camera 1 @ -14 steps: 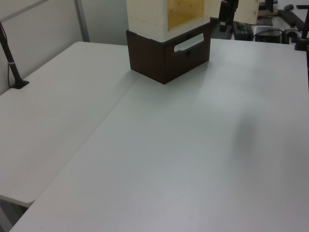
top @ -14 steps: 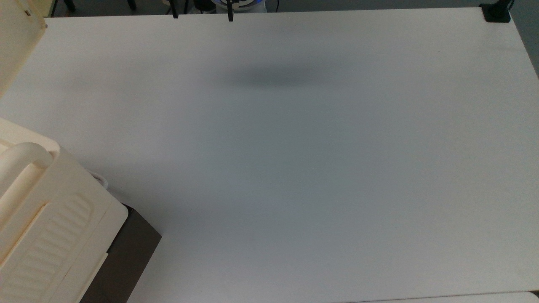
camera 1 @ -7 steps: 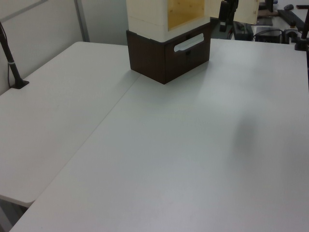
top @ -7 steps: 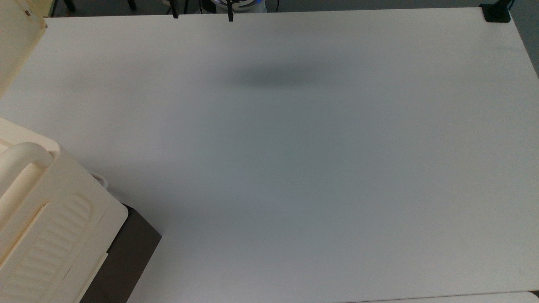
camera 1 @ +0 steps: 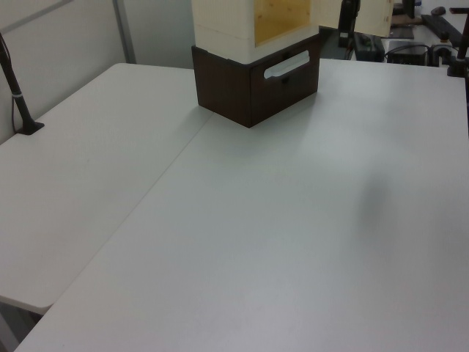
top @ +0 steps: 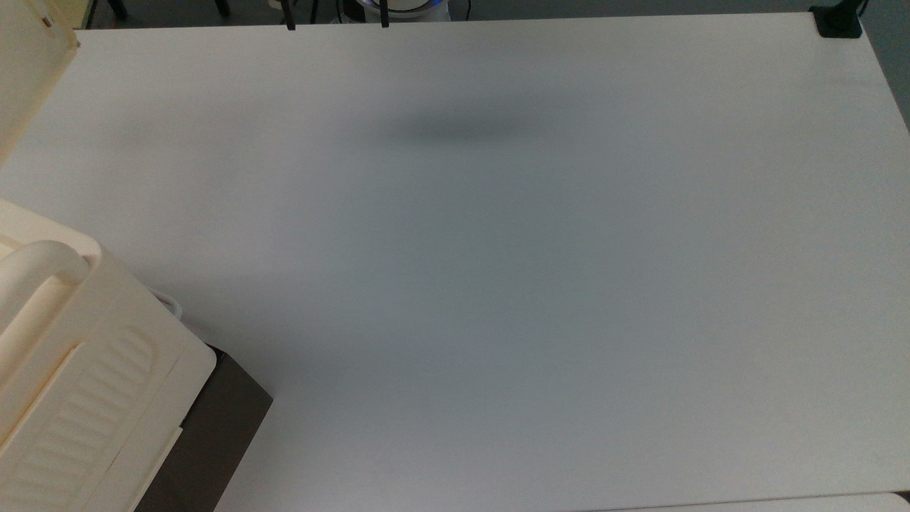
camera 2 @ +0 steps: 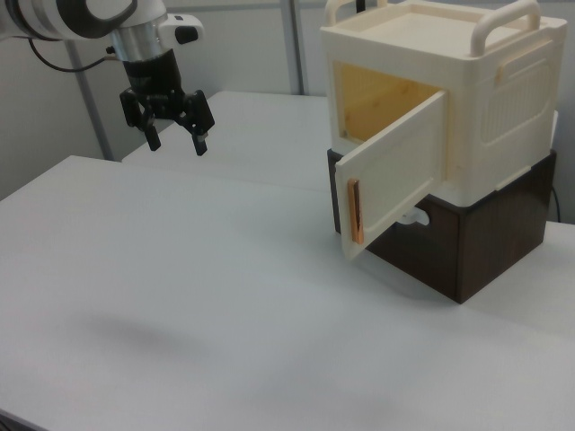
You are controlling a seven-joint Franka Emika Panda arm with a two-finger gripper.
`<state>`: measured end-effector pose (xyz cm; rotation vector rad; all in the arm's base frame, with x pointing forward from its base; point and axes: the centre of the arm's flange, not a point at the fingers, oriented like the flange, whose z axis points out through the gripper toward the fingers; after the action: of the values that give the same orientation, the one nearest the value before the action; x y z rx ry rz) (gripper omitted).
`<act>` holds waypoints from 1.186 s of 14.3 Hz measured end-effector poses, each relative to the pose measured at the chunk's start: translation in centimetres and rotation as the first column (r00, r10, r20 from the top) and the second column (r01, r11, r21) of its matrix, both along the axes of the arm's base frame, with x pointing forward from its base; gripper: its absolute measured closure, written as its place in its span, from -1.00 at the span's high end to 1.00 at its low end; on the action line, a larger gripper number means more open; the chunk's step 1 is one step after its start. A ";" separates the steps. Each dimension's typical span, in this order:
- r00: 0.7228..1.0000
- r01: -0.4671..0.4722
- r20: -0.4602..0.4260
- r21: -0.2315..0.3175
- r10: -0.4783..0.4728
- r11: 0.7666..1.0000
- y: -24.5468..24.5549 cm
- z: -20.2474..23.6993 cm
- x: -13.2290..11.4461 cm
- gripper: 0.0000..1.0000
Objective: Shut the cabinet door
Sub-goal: 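Move the gripper toward the open cream cabinet door's outer face, then push the cream door with the gripper, swinging it shut against the cabinet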
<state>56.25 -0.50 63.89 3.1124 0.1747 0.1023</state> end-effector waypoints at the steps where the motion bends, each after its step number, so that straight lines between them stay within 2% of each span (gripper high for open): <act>1: 1.000 -0.014 -0.008 -0.001 0.014 1.000 -0.5 0.2 -0.3 1.00; 4: 0.998 -0.046 -0.041 -0.001 0.046 0.999 -1.8 1.1 -1.7 1.00; 6: 0.998 -0.034 -0.045 -0.002 0.034 0.999 -3.7 1.9 -2.7 0.92; 7: 0.999 -0.015 -0.034 -0.003 0.015 1.000 -5.1 2.6 -3.2 0.81; 8: 1.000 0.004 -0.025 -0.004 -0.004 1.000 -6.1 3.1 -3.7 0.52; 11: 0.994 0.110 0.011 -0.004 -0.110 0.994 -11.8 4.3 -5.2 -0.51; 12: 0.986 0.156 0.050 0.010 -0.156 0.988 -14.3 4.8 -5.6 -0.60; 14: 0.957 0.243 0.146 0.080 -0.252 0.967 -18.9 5.9 -6.5 -0.99; 17: 0.908 0.326 0.243 0.099 -0.340 0.940 -23.6 6.9 -7.6 -0.99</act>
<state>48.61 -24.12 70.82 3.0868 -0.3711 0.5065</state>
